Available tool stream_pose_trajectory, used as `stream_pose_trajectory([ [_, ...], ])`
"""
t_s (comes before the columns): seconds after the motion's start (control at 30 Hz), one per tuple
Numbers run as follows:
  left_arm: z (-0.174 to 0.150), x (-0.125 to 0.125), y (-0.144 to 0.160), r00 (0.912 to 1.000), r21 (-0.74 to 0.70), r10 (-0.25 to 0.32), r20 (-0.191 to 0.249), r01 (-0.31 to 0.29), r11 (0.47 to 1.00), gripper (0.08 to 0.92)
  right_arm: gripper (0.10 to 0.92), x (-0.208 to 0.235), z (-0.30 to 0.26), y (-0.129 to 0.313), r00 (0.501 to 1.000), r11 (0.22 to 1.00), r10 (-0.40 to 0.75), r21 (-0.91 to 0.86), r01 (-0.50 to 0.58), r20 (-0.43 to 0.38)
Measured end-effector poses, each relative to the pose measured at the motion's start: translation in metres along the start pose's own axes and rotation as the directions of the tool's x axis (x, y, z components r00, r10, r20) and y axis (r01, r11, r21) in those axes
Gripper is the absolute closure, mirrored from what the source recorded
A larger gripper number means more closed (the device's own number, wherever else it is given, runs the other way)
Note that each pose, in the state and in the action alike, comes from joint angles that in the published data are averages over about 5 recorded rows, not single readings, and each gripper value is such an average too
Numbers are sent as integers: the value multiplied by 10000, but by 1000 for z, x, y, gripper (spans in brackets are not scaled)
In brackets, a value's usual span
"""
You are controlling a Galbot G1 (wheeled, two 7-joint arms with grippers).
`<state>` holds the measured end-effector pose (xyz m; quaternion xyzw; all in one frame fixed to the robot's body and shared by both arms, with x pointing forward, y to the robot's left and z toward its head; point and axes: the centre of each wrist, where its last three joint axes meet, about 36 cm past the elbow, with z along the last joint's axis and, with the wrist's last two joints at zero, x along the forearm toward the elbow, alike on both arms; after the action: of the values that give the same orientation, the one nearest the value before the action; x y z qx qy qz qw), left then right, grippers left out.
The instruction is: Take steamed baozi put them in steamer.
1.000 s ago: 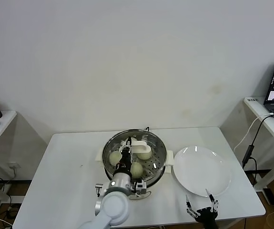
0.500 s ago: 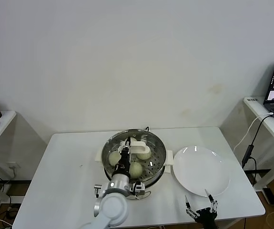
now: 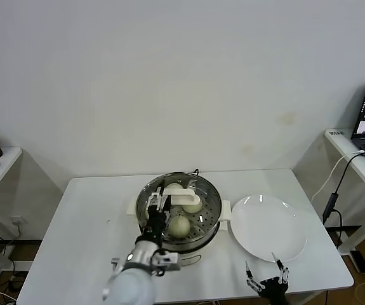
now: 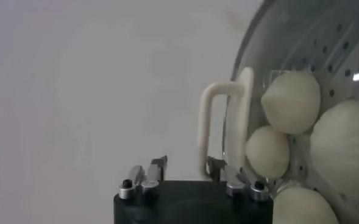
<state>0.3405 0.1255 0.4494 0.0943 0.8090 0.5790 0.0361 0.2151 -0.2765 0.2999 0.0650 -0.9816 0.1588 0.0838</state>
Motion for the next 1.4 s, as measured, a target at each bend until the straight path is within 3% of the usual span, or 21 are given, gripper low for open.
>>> stream_pose_trajectory([
  [0.2, 38, 37, 2, 9958, 3172, 439, 797, -671, 9460, 198, 200, 3, -3, -1, 9999, 9999, -2, -135, 3, 102],
  [0.33, 67, 63, 4, 9964, 5088, 197, 826, -592, 8589, 178, 200, 6, -7, 0, 9999, 9990, -49, -448, 56, 144],
  [0.57, 106, 106, -2, 9998, 7540, 31, -177, 113, 6568, 177, 200, 14, -16, -2, 9996, 9934, -232, -1119, 251, 176],
  [0.8, 135, 137, -22, 9915, 8502, 150, -1293, 1031, 5163, 177, 200, 23, -22, -4, 9981, 9866, -557, -1522, 591, 266],
  [1.07, 163, 162, -44, 9759, 8805, 297, -2164, 1819, 4378, 177, 200, 30, -27, 0, 9957, 9793, -878, -1806, 917, 297],
  [1.4, 177, 184, -56, 9654, 8894, 416, -2575, 2199, 4008, 177, 200, 36, -29, 5, 9945, 9743, -1012, -1996, 1048, 285],
])
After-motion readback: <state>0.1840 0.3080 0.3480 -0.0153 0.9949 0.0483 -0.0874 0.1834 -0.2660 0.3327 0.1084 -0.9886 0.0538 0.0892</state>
